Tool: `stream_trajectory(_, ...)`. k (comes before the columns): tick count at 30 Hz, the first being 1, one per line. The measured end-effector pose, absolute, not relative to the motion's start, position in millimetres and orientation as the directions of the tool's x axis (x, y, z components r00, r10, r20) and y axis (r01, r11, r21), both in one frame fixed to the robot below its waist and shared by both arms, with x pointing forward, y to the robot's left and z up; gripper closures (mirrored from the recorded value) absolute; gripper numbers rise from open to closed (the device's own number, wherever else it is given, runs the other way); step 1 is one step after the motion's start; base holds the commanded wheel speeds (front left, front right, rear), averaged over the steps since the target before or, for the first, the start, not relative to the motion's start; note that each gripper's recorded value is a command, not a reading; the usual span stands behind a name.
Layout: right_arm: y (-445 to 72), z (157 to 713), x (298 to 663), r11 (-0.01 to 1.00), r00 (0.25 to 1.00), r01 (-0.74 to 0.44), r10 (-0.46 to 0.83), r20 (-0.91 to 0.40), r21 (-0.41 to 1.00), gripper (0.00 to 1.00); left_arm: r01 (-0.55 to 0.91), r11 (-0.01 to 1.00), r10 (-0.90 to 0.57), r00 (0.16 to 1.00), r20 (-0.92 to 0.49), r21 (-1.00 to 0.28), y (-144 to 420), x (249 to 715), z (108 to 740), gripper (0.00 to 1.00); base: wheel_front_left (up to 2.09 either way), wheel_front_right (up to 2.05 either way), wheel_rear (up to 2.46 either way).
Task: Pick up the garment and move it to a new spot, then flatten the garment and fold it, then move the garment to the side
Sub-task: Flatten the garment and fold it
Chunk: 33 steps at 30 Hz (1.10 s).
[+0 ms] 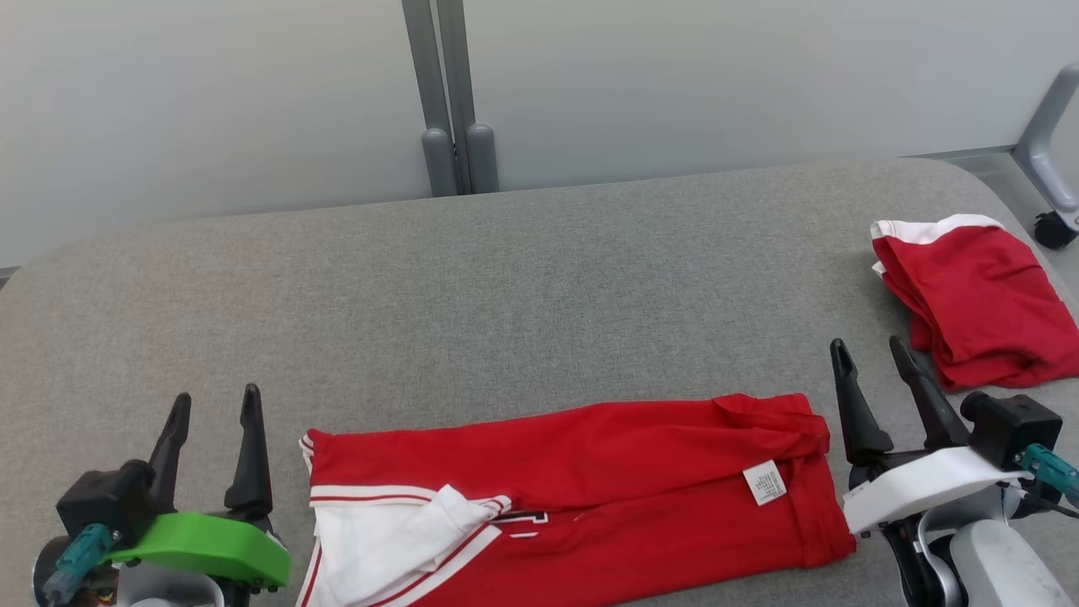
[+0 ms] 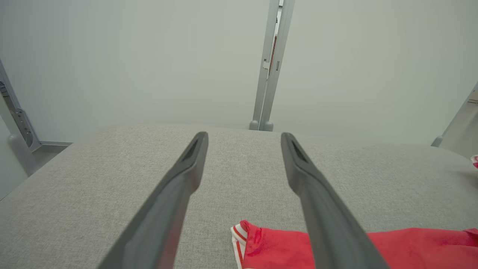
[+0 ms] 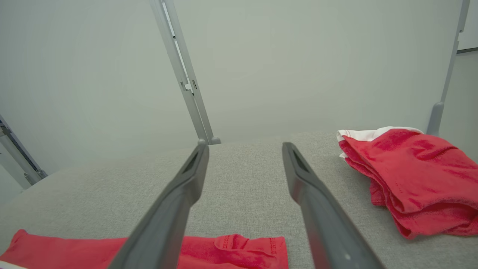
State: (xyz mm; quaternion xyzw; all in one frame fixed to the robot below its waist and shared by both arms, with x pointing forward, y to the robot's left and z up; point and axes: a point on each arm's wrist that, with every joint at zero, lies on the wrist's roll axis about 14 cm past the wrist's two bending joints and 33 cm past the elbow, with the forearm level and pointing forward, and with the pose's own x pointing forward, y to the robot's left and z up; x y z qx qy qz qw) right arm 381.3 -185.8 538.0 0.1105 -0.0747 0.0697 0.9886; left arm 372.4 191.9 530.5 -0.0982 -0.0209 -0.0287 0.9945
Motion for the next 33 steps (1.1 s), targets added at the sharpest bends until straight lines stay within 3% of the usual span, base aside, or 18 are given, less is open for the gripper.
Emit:
stream_trajectory(12, -182.6, 517.0, 380.2, 0.968, 0.987, -0.146, 0.129, 0.095, 0.202, 0.00, 0.089, 0.973, -0.082, 0.996, 0.040, -0.215, 182.4, 367.5, 511.6, 0.00, 0.00, 0.00, 0.00)
stream_trajectory(19, -190.3, 462.4, 382.8, 0.975, 0.973, -0.089, 0.129, -0.189, 0.203, 0.00, 0.096, 0.971, -0.092, 0.995, 0.026, -0.219, 178.8, 365.6, 503.3, 0.00, 0.00, 0.00, 0.00)
stream_trajectory(25, -192.2, 414.8, 380.6, 0.969, 0.884, -0.019, 0.131, -0.449, 0.246, 0.00, 0.092, 0.971, -0.093, 0.996, 0.007, -0.221, 180.2, 363.3, 495.7, 0.00, 0.00, 0.00, 0.00)
stream_trajectory(33, -175.5, 391.5, 381.1, 0.952, 0.812, 0.009, 0.172, -0.558, 0.307, 0.00, 0.061, 0.973, -0.066, 0.998, -0.014, -0.222, 190.1, 359.1, 488.5, 0.00, 0.00, 0.00, 0.00)
